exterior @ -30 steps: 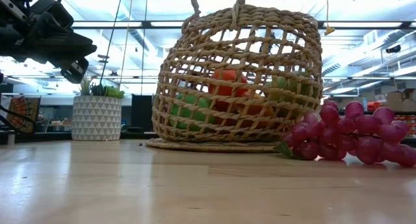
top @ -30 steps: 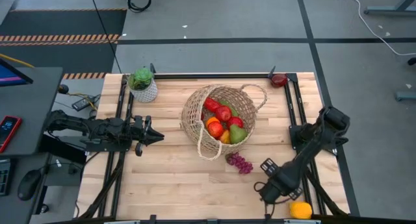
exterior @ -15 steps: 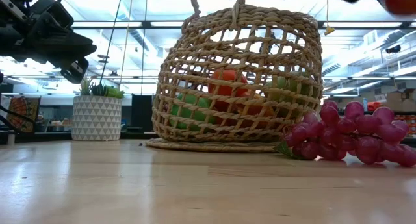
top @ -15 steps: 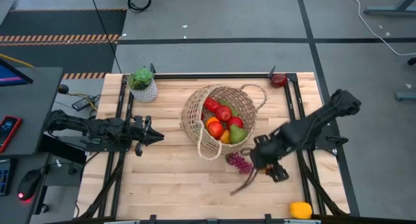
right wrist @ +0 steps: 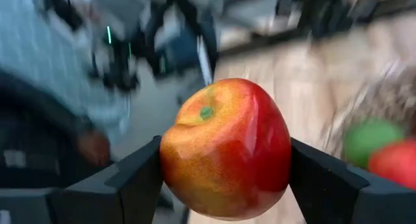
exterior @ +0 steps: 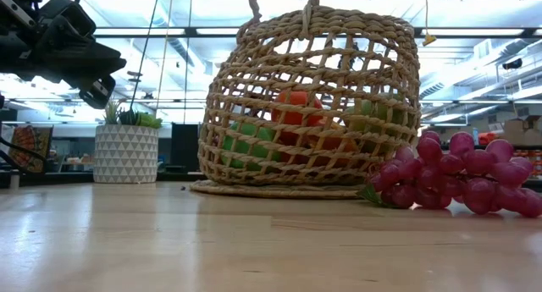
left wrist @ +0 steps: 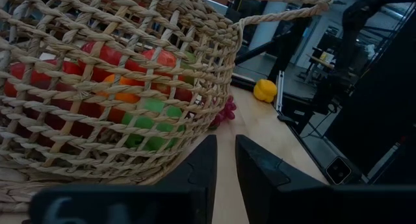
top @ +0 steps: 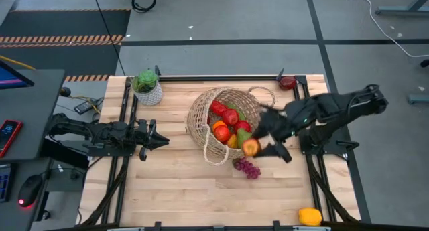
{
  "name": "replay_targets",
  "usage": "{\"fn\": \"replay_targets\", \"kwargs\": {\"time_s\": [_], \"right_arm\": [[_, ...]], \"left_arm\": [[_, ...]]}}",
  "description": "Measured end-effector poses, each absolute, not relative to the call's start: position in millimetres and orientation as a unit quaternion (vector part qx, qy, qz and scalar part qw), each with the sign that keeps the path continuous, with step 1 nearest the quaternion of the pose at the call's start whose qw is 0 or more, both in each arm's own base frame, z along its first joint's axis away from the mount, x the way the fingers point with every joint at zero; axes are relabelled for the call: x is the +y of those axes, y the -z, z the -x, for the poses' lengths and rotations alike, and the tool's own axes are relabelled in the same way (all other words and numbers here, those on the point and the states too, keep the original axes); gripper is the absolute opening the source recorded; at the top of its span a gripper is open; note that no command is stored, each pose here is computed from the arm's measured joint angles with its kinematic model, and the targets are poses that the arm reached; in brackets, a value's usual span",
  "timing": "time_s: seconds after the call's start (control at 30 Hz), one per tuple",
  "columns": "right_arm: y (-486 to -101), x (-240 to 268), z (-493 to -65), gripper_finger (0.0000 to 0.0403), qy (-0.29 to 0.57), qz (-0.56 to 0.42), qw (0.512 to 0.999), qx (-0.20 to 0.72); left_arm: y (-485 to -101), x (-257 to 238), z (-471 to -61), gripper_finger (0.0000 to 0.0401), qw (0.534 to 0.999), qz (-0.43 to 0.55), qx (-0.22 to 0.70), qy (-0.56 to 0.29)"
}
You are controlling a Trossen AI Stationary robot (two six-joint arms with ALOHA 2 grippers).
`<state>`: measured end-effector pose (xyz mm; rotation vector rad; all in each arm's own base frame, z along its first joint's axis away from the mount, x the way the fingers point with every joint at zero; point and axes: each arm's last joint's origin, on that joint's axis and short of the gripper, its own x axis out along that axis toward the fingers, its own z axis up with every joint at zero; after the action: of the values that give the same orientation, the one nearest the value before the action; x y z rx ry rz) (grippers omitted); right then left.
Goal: Build produce basket
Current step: Put the red apple into the woven basket
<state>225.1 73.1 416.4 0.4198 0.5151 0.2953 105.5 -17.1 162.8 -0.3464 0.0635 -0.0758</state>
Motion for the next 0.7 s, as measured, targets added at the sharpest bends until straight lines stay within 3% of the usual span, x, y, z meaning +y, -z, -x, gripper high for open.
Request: {"fn": "replay_targets", "kwargs": {"time_s": [0.23, 0.7], "right_arm": [[-443, 53, -230, 0.0295, -0.08, -0.271, 0.953, 0.113], [-457, 31, -241, 0.0295, -0.03, -0.328, 0.944, 0.01]], "left_arm": [[-163, -17, -106, 0.0058, 0.984, 0.172, 0.032, 0.038], [-163, -17, -106, 0.0058, 0.984, 0.172, 0.032, 0.038]]}}
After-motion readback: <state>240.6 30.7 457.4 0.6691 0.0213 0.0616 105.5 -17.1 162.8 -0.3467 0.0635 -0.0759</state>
